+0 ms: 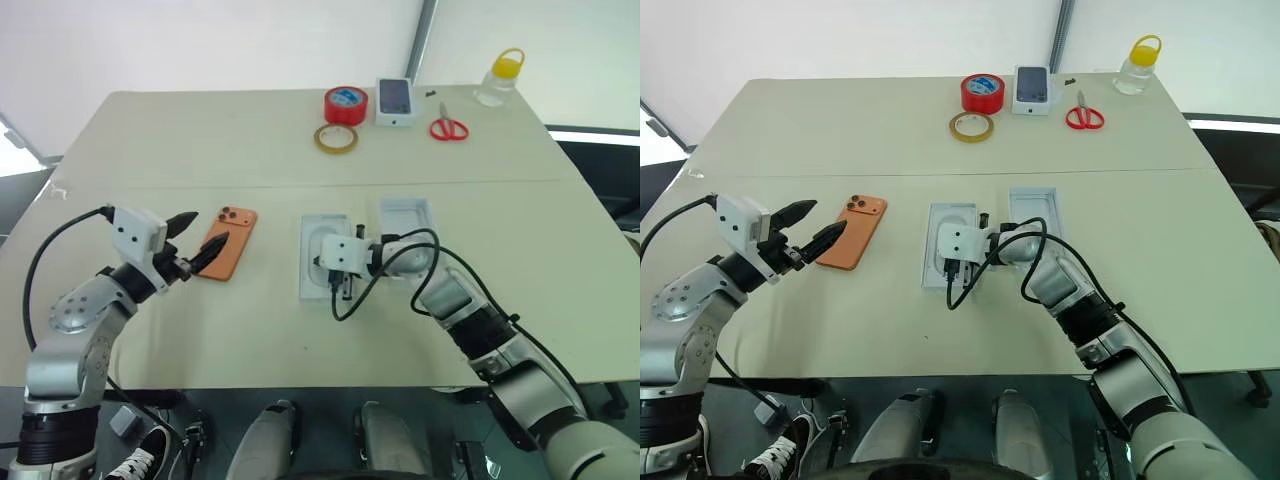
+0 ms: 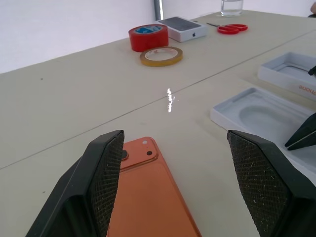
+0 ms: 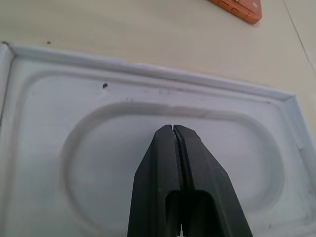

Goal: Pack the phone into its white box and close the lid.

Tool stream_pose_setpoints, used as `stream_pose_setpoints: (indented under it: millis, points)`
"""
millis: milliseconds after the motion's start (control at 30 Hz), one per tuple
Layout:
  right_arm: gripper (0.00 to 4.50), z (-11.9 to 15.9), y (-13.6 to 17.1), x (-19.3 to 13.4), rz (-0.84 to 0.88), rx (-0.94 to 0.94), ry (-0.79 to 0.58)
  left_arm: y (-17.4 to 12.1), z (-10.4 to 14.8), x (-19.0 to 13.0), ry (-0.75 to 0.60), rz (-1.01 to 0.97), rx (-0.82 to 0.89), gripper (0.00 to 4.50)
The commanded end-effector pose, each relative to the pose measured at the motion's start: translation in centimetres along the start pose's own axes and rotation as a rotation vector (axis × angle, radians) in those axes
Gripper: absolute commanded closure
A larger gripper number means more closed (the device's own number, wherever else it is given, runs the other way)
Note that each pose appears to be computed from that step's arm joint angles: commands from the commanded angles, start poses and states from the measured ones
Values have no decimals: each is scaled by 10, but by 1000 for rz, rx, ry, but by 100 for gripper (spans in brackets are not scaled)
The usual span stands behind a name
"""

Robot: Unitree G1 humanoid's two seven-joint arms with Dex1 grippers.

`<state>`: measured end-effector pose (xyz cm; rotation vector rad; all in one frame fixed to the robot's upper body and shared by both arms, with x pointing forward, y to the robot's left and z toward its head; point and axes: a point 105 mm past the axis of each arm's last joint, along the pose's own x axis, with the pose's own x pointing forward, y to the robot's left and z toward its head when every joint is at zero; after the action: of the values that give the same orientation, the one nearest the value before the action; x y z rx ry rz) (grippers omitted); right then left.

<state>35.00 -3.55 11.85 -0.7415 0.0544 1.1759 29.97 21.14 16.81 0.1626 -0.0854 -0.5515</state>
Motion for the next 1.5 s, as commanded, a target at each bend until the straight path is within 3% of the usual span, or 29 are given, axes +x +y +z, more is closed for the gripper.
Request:
stream_pose_setpoints:
  millis: [33,100,267,467,733,833,1000,1267,1400,1500]
  points:
    - [423,48,-18,-23,-1,57,-228,0,24,-11,-80,-32,8,96]
    - [361,52,-15,-34,45,97,-266,-1,25,-15,-78,-59,14,96]
    - [115,39,22,-49,214,26,-225,-10,14,-26,1,-161,24,96]
    - [115,16,53,-35,268,-59,-129,-23,1,-33,69,-261,51,96]
    - [115,6,54,-25,238,-72,-89,-25,1,-32,63,-269,91,96]
    - [194,-3,57,-24,252,-84,-60,-25,1,-31,59,-262,98,96]
    - [441,-15,57,-24,254,-83,-24,-22,3,-30,53,-245,109,96]
    - [448,8,38,-17,183,-2,-108,-17,3,-28,47,-213,111,96]
    - [448,16,-9,-2,-58,69,-95,-17,3,-25,42,-203,115,96]
    - [448,12,-17,4,-99,66,-61,-13,2,-24,47,-182,117,96]
